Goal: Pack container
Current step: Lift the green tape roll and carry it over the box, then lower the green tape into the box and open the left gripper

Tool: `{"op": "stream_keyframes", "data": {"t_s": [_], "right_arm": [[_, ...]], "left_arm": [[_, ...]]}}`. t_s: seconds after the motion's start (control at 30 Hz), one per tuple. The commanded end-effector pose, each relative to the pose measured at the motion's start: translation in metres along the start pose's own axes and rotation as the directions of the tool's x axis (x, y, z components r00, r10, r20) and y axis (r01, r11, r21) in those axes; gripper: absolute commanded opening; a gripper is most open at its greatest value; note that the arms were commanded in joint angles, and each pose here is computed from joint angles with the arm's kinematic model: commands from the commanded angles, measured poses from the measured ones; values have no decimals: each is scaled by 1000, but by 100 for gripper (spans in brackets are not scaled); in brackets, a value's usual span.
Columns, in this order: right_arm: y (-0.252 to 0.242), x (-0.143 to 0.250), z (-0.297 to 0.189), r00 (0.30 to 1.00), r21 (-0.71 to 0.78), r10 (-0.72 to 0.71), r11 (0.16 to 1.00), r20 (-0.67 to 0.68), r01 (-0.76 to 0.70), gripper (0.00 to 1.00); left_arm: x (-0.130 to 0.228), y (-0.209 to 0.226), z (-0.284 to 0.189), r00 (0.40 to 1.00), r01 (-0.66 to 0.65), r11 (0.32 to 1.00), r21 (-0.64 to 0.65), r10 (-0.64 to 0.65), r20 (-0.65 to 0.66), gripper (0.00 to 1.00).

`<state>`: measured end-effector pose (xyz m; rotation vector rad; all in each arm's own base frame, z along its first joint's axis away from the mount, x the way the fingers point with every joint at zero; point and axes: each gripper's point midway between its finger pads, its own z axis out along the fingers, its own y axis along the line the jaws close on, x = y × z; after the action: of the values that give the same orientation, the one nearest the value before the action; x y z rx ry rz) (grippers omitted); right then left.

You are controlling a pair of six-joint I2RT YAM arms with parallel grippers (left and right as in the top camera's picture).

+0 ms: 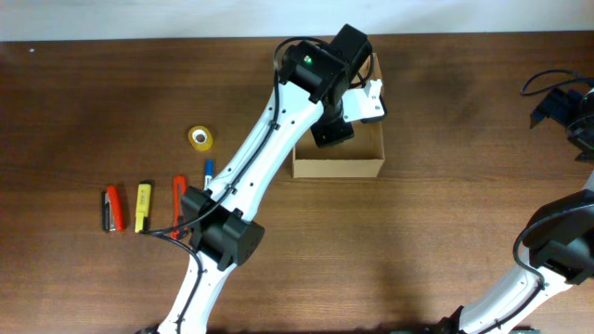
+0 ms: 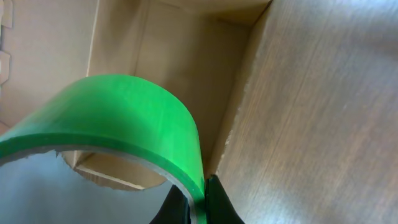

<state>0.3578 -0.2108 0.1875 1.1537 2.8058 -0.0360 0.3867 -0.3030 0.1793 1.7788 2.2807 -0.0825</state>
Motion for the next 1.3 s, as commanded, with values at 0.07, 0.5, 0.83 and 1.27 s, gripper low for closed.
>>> {"op": "stream_keyframes", "data": {"t_s": [0.07,0.5,0.83,1.27], "right_arm": [[3,3,-3,1000,-24,-6,1000,-4,6,99],[3,1,-3,1000,-25,-5,1000,2,5,99],[3,1,-3,1000,-26,-5,1000,5,5,99],[3,1,-3,1000,-26,-6,1000,4,6,99]], "left_arm": [[1,9,31,999,-16,1000,-9,15,-40,1],[3,8,63,997,-7,1000,25,8,-79,1],[13,-1,71,993,12,998,67,-4,-117,1],[23,-6,88,988,30,994,102,-14,-155,1]]}}
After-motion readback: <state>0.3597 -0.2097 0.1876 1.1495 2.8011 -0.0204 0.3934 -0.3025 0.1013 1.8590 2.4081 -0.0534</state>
